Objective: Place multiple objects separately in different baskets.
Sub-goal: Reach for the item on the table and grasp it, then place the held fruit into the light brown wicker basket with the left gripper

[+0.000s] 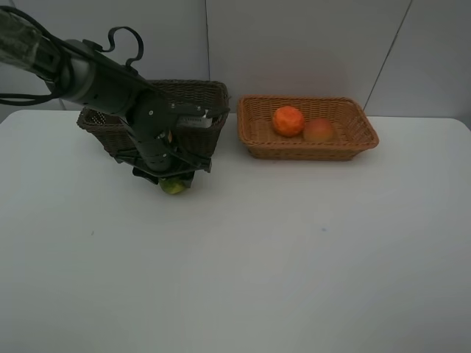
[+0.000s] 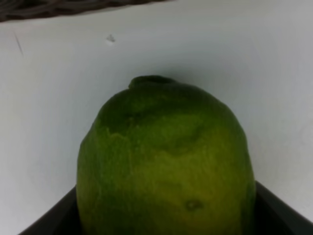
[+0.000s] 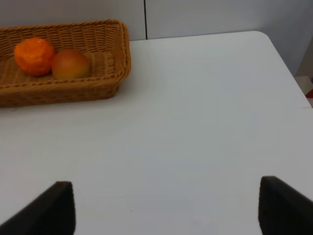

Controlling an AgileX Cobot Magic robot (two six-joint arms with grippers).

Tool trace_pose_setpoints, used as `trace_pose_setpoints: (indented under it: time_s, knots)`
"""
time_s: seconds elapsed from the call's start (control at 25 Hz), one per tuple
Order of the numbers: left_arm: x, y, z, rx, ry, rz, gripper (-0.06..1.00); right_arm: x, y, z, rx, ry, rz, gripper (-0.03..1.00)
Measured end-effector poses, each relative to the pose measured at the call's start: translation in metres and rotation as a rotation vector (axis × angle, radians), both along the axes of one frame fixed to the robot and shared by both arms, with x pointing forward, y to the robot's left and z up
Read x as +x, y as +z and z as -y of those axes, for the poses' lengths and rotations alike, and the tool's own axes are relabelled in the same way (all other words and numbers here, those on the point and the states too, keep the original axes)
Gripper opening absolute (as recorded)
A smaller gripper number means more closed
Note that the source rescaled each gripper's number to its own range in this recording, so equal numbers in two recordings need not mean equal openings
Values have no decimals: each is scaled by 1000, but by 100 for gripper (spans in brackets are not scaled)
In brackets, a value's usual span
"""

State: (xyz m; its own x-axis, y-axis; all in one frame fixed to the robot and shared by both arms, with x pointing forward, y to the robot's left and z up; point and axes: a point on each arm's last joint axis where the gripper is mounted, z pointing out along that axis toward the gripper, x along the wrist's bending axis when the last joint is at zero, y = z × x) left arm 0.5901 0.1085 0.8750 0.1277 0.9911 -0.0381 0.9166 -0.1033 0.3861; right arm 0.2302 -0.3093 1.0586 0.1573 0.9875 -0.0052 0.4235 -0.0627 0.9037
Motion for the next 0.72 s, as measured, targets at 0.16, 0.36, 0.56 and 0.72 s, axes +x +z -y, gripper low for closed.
trace_pose_setpoints:
  time_s: [0.16, 0.36, 0.56, 0.72]
  knots:
    - [0, 0, 0, -1, 0, 1, 75, 0, 0, 0, 0, 0, 0, 70]
    - [0, 0, 0, -1, 0, 1, 75, 0, 0, 0, 0, 0, 0, 70]
    - [0, 0, 0, -1, 0, 1, 75, 0, 0, 0, 0, 0, 0, 70]
    - [0, 0, 0, -2, -1, 2, 75, 0, 0, 0, 0, 0, 0, 70]
